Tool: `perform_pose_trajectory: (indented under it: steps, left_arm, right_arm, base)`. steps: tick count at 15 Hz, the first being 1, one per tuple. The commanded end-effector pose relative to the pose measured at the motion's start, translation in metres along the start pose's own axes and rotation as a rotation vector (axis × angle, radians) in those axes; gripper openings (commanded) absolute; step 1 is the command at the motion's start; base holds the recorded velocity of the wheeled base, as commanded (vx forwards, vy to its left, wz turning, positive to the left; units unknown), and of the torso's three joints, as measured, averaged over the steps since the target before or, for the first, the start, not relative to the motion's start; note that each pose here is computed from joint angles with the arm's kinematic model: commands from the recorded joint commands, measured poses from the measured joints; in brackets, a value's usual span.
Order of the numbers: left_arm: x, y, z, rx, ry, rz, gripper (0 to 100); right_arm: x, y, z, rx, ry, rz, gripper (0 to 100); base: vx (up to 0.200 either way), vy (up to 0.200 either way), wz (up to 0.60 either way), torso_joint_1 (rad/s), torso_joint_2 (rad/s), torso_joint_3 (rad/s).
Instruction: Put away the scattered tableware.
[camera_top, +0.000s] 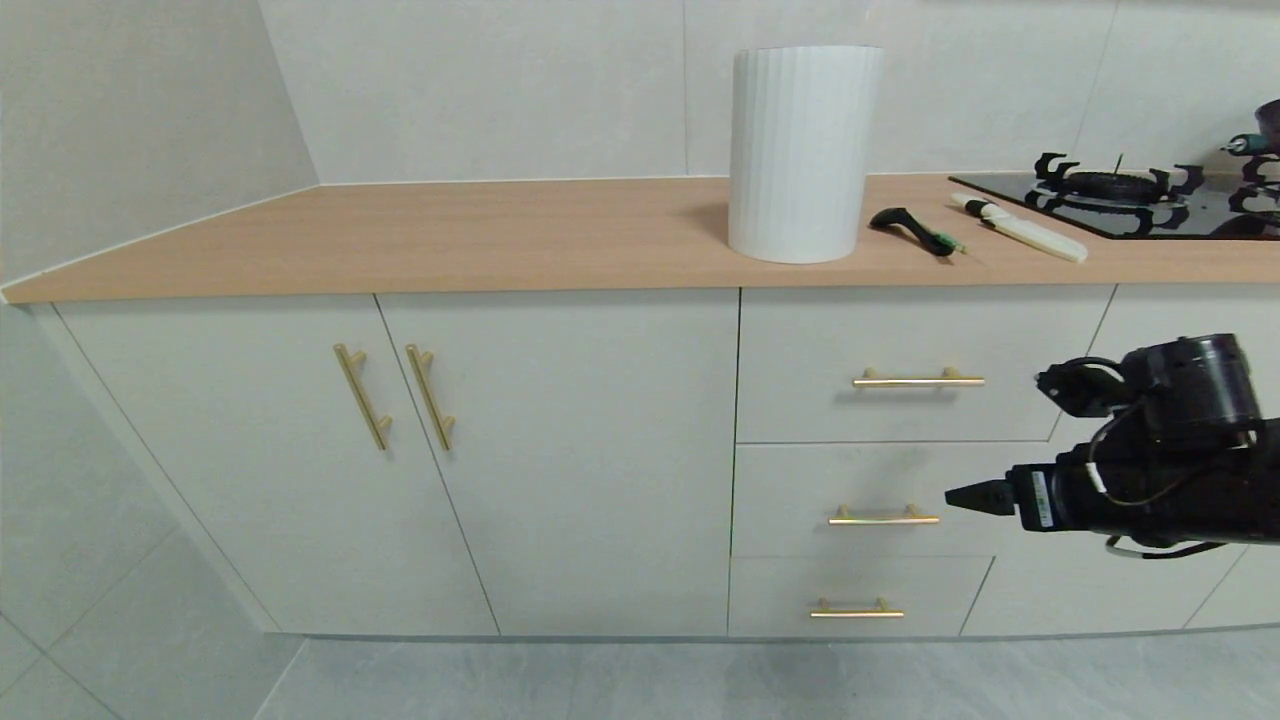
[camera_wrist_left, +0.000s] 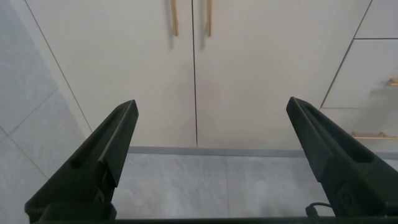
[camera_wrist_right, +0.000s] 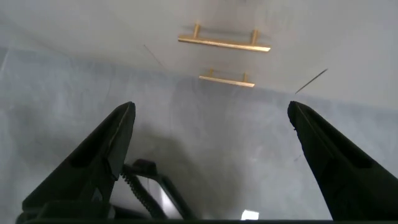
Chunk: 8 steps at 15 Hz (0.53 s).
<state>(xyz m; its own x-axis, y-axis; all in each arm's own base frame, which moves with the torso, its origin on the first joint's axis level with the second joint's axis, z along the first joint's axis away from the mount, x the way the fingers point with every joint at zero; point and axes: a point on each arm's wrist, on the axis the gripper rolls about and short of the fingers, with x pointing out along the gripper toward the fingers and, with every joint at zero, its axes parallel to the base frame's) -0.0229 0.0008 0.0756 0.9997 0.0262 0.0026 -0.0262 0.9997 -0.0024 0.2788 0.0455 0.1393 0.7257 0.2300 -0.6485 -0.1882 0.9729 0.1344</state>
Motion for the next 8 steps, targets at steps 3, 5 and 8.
perform_pose_trajectory:
  steps: [3, 5, 8]
  left_arm:
    - [0.000, 0.000, 0.000, -0.001, 0.001, 0.001, 100]
    - [0.000, 0.000, 0.000, -0.001, 0.001, 0.000, 100]
    - [0.000, 0.000, 0.000, -0.001, 0.001, 0.000, 100]
  right_arm:
    - [0.088, 0.009, -0.029, -0.028, 0.125, -0.103, 100]
    - [0.109, 0.006, -0.036, -0.027, 0.066, -0.129, 100]
    - [0.134, 0.003, -0.043, -0.015, -0.019, -0.146, 100]
  base:
    - [0.000, 0.000, 0.00, 0.000, 0.00, 0.000]
    - [0.000, 0.000, 0.00, 0.000, 0.00, 0.000]
    - [0.000, 0.000, 0.00, 0.000, 0.00, 0.000]
